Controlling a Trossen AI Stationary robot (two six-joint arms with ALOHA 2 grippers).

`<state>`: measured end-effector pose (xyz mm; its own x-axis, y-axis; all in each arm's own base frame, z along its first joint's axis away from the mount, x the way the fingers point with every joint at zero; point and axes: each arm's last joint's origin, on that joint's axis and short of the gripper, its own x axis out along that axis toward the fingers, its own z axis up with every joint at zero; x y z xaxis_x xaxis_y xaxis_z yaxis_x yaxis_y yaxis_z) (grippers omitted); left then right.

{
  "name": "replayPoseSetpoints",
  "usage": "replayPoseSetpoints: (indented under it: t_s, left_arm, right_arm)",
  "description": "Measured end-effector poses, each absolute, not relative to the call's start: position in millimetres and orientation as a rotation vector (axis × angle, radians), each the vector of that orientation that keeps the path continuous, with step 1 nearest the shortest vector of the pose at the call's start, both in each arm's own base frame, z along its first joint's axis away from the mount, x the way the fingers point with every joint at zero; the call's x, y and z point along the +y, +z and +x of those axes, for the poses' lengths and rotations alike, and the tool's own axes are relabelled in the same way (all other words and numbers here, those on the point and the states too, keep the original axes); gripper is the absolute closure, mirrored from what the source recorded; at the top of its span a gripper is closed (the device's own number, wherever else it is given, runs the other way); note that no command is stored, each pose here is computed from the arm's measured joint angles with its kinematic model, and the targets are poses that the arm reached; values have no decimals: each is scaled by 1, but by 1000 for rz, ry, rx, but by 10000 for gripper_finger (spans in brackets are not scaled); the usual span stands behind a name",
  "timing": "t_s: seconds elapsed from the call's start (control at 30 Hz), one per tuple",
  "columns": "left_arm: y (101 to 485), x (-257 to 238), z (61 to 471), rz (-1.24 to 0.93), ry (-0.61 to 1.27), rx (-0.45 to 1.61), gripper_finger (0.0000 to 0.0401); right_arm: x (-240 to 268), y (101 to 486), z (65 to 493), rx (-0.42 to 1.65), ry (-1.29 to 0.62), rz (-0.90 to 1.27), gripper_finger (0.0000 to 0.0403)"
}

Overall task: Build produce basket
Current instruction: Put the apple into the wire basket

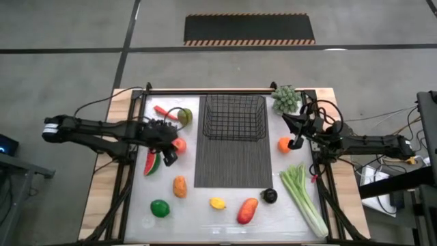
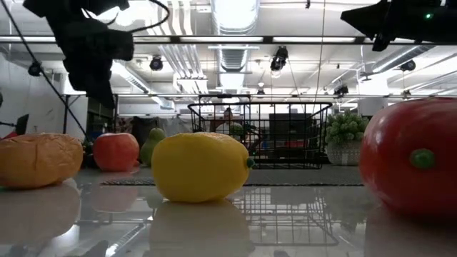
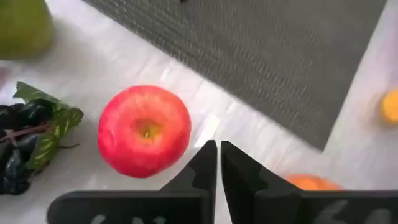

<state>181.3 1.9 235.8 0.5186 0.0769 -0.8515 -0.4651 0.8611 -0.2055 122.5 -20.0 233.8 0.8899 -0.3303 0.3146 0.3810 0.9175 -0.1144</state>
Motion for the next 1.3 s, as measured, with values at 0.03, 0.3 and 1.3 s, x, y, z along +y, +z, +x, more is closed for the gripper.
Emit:
replayPoseSetpoints:
  t_s: [0.03, 0.3, 1.3]
  left_arm:
    - [237, 2, 185, -437, 324, 989, 382]
    - [238, 0, 203, -453, 265, 1039, 267]
    - [232, 7, 208, -70, 373, 1117, 141]
  right_arm:
    - [-20, 233, 123, -290, -372, -183, 385]
    - [-20, 233, 123, -278, -377, -222, 385]
    - [-20, 226, 126, -206, -361, -218, 385]
